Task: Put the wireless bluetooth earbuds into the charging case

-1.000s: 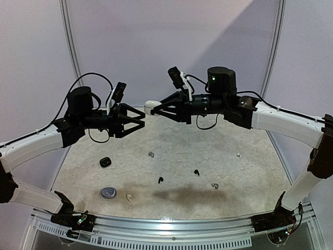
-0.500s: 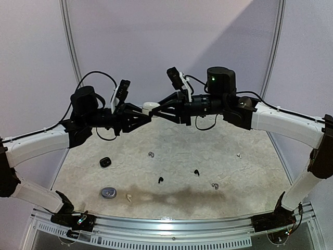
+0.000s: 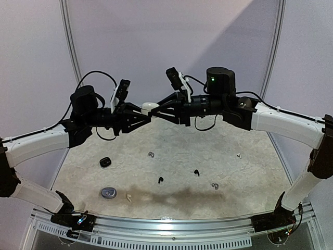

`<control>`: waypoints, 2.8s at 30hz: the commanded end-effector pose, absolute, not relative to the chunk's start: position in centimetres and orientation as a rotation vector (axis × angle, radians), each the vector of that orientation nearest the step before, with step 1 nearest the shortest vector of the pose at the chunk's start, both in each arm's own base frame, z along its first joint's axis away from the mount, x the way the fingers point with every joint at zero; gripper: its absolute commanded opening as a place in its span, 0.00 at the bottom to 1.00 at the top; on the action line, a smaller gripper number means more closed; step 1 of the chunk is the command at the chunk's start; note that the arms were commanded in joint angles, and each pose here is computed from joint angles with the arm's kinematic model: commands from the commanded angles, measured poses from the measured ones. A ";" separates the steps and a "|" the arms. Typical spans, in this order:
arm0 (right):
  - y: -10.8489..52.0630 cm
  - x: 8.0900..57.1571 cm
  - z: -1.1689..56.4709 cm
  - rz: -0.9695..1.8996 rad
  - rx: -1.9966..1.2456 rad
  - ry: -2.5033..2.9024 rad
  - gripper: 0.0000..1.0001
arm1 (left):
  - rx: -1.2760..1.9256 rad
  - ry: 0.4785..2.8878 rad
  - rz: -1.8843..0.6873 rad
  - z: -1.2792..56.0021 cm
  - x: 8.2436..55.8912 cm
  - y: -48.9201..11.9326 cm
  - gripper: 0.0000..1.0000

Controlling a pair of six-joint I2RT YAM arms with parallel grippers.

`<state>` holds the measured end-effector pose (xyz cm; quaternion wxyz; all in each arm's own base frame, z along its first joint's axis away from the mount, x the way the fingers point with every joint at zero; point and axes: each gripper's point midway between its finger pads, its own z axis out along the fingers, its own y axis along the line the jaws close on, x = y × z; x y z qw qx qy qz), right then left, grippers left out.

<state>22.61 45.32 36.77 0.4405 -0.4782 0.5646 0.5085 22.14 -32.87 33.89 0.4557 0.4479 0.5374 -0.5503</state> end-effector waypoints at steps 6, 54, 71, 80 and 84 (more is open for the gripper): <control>44.9 23.8 35.5 1.165 -1.146 1.465 0.00 | 1.179 1.227 -1.404 35.7 20.1 -33.4 0.27; 45.3 25.6 32.5 1.088 -1.127 1.605 0.42 | 1.473 1.140 -0.954 30.8 19.6 -32.2 0.00; 46.0 24.5 35.5 1.197 -1.153 1.576 0.72 | 1.279 1.354 -1.138 29.4 20.6 -32.5 0.00; 45.6 24.5 36.4 1.188 -1.145 1.585 0.77 | 1.221 1.393 -1.135 29.7 21.3 -32.4 0.00; 41.1 30.3 37.4 1.044 -0.861 1.818 0.76 | 1.154 1.429 -1.114 29.5 22.3 -32.3 0.00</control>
